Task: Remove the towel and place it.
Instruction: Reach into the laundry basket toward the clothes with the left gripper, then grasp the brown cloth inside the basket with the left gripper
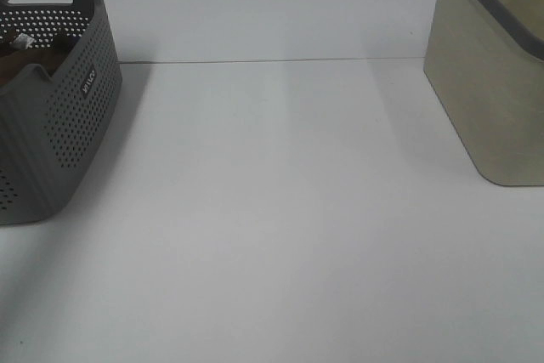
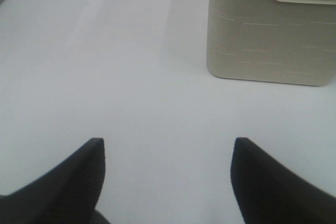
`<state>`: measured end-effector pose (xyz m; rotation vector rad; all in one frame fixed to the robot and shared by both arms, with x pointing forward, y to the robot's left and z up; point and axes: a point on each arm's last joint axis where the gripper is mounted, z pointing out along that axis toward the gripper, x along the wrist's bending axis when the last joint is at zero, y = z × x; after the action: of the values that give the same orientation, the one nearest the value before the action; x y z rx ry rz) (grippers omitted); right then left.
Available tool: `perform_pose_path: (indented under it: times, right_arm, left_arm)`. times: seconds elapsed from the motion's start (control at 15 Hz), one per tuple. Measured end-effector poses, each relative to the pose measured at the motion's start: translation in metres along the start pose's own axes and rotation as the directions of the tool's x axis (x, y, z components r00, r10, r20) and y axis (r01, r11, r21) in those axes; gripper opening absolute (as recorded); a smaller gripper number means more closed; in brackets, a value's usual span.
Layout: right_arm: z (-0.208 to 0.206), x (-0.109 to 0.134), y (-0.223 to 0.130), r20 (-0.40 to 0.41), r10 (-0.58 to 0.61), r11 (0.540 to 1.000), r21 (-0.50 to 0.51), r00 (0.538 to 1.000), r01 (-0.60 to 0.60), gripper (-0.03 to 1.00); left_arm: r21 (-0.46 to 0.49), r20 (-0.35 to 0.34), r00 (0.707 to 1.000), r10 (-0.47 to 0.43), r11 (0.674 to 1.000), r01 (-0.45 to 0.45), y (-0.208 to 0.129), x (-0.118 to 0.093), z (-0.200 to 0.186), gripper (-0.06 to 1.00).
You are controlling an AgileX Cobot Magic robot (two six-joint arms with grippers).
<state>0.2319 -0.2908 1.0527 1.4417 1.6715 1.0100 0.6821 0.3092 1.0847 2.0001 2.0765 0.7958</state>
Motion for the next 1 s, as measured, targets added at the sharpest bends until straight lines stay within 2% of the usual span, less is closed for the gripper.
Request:
perform_pose_path:
  times: [0.13, 0.47, 0.8, 1.0]
  right_arm:
    - [0.000, 0.000, 0.000, 0.000, 0.000, 1.000, 0.000, 1.000, 0.000, 0.65]
    - [0.000, 0.000, 0.000, 0.000, 0.000, 1.000, 0.000, 1.000, 0.000, 0.65]
    - [0.000, 0.000, 0.000, 0.000, 0.000, 1.000, 0.000, 1.000, 0.000, 0.65]
    - [0.001, 0.000, 0.001, -0.001, 0.001, 1.000, 0.009, 1.000, -0.001, 0.65]
  left_arm:
    - [-0.003, -0.015, 0.999, -0.030, 1.000, 0.030, 0.019, 0.004, 0.029, 0.55]
    - [-0.006, -0.040, 0.996, -0.079, 0.997, 0.079, 0.035, 0.022, 0.096, 0.55]
    - [-0.050, -0.019, 0.999, -0.038, 0.998, 0.037, 0.032, 0.007, 0.152, 0.55]
    - [-0.062, -0.023, 0.999, -0.026, 0.998, 0.024, 0.031, 0.004, 0.163, 0.55]
